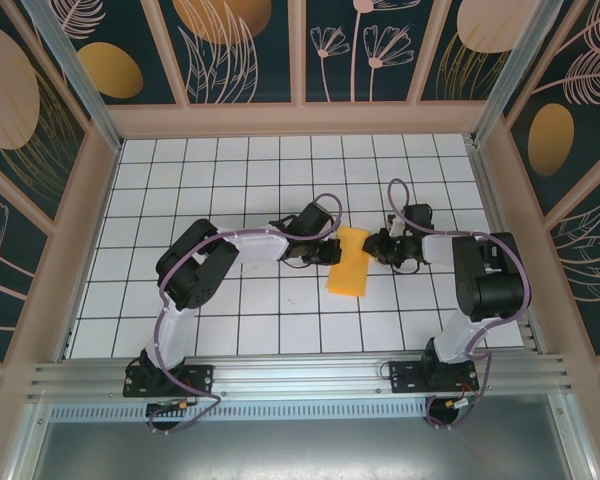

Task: Fold a paper plane with a square sheet of paper (pick it up from the middle)
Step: Fold the square sheet of paper in half at the center of the table.

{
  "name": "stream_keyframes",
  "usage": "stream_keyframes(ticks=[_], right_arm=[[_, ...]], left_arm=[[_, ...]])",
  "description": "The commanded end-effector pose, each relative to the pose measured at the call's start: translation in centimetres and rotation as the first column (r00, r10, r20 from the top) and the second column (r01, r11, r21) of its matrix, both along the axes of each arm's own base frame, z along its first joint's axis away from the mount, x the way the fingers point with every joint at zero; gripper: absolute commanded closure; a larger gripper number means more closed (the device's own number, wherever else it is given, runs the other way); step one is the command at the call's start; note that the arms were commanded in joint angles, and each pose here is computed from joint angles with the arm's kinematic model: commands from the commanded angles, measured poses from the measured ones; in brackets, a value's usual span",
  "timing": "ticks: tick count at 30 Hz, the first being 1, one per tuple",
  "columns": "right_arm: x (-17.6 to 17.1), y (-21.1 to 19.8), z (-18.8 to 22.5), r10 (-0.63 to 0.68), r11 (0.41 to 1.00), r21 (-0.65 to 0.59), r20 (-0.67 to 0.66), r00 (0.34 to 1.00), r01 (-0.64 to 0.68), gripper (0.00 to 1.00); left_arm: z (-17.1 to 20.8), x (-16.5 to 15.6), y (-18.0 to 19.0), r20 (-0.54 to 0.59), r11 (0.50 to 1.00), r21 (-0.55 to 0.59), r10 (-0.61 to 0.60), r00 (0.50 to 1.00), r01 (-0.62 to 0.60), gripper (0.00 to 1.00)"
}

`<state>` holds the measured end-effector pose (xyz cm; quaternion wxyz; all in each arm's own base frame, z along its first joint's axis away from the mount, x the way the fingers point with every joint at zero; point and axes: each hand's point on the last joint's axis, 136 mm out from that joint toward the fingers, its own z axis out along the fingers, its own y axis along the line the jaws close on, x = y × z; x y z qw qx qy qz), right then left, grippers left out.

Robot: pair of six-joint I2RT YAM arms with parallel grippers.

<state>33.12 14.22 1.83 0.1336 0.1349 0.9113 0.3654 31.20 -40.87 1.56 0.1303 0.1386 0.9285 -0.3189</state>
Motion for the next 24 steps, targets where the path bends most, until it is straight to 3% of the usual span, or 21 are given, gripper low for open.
stream_keyframes(ticks=[1,7,19,24], right_arm=[[0.3,-0.8,-0.4,-0.021,0.999,-0.044,-0.006,1.0,0.021,0.81],[2.5,-0.5,2.8,-0.001,0.999,-0.035,0.07,0.998,0.003,0.81],[2.7,-1.2,-1.4,-0.032,0.997,-0.072,-0.021,0.999,0.031,0.81],[3.7,-0.8,0.8,-0.024,0.998,-0.054,0.025,0.999,0.025,0.81]], left_arm=[[-3.9,-2.3,2.5,-0.086,0.989,0.146,-0.008,0.996,0.021,1.0],[-3.9,-2.2,2.6,-0.087,0.989,0.147,-0.007,0.996,0.02,1.0],[-3.8,-2.3,2.6,-0.087,0.989,0.148,-0.008,0.996,0.021,1.0],[-3.8,-2.3,2.8,-0.088,0.988,0.151,-0.005,0.996,0.018,1.0]])
